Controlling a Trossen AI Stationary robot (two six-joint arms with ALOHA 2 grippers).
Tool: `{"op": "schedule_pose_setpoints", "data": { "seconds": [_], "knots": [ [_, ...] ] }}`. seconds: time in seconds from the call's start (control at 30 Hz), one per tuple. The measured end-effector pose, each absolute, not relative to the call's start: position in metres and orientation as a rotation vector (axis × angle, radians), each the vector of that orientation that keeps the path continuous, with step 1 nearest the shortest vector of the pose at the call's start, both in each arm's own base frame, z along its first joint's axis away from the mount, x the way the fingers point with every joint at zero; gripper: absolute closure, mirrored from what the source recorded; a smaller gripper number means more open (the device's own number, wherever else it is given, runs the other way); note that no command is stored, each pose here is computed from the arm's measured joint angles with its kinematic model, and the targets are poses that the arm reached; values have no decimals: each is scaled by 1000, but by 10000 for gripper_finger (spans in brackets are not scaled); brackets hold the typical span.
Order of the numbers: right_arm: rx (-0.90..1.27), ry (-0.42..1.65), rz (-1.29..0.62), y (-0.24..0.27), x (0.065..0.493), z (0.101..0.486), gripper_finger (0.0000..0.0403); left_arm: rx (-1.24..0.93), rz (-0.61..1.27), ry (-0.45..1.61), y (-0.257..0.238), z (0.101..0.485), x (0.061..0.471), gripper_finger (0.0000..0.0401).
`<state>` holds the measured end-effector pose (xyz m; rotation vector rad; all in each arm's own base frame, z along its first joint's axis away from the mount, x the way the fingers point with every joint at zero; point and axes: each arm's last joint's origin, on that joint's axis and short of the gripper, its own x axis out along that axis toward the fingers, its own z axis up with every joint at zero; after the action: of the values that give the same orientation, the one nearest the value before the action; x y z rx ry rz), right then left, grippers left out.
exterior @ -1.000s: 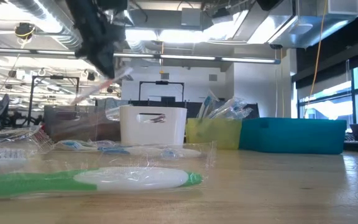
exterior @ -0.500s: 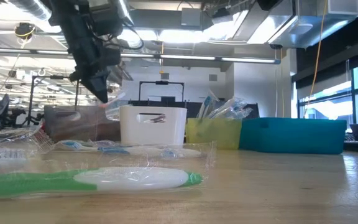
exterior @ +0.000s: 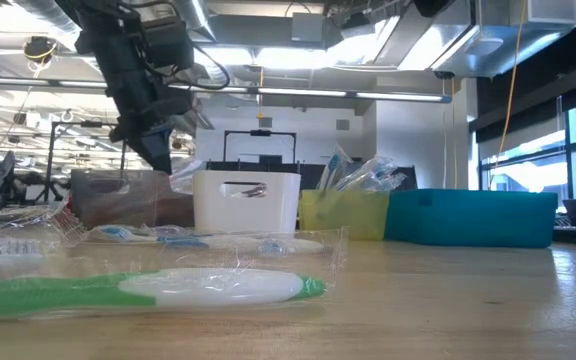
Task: Pick & Place Toothbrushes
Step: Put the orange toothbrush into the black bin, then put the blue toothbrush into the yellow bin
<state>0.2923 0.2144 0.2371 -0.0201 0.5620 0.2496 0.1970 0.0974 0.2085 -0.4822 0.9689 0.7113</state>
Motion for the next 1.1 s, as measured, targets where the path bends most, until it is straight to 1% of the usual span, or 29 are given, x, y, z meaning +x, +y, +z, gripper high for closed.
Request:
{"op": "schedule_pose_setpoints", "data": {
  "seconds": [0.17, 0.33, 0.5, 0.6, 0.73, 0.87, 0.93, 1.0, 1.1],
  "knots": [
    [-23, 576, 250, 215, 293, 234, 303, -495, 718, 953, 98, 210, 198, 356],
    [-28, 587, 247, 216, 295, 228, 284, -550, 748, 928, 98, 210, 198, 310],
    [-27, 594, 243, 217, 297, 224, 266, -571, 716, 930, 97, 210, 199, 264],
    [-34, 602, 241, 217, 297, 222, 257, -536, 679, 923, 96, 215, 197, 246],
    [-33, 600, 241, 217, 298, 222, 247, -487, 652, 884, 93, 225, 191, 235],
    [-37, 594, 244, 217, 298, 222, 238, -475, 641, 789, 88, 243, 180, 238],
    [-37, 594, 244, 217, 298, 222, 234, -519, 614, 725, 82, 252, 174, 242],
    [-37, 594, 243, 217, 298, 222, 231, -624, 531, 642, 74, 264, 169, 245],
    [-47, 592, 244, 217, 298, 222, 226, -725, 329, 579, 55, 278, 161, 249]
  ]
}}
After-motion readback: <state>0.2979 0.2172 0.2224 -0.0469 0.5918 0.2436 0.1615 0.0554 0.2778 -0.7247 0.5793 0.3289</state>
